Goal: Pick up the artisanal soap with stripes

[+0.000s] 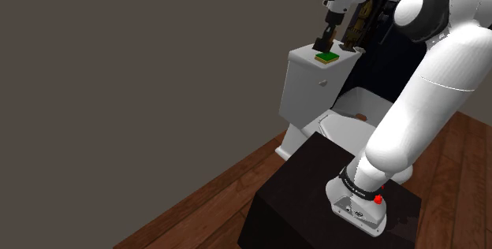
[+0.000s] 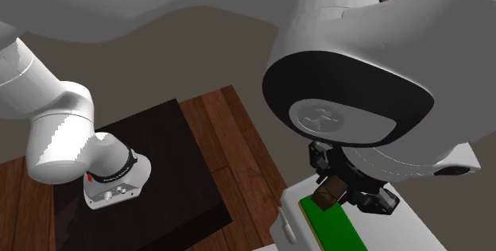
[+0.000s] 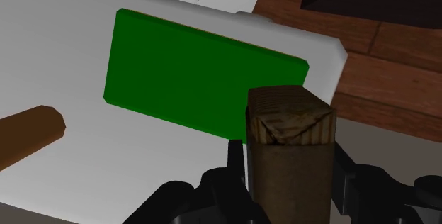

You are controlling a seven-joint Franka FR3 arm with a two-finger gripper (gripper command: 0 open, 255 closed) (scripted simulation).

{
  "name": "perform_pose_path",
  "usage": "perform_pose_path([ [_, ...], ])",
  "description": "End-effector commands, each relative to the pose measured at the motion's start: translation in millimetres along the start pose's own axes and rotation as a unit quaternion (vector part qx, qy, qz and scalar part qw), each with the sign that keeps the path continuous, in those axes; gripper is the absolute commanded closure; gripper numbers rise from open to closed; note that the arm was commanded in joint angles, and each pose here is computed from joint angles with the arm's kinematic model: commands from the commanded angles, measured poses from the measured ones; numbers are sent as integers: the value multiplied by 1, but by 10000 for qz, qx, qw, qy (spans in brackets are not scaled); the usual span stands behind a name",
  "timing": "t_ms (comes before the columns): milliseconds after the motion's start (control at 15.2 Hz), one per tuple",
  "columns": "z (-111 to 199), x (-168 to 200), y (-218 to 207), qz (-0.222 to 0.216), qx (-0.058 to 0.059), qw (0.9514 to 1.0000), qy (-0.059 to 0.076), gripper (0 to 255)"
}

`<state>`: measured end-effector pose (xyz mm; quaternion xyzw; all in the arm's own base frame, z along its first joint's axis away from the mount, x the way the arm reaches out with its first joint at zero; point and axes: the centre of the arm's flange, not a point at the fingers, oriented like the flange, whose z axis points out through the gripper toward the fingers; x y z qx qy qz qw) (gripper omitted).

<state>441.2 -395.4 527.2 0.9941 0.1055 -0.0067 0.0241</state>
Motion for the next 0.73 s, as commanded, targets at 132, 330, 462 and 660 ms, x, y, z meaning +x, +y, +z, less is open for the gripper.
perform_pose_path([
  [132,-22,0,1,0,0,10000,0,255],
  [330,-37,0,2,0,0,10000,0,255],
  [462,-48,0,3,0,0,10000,0,255],
  [660,-54,-1,3,0,0,10000,0,255],
])
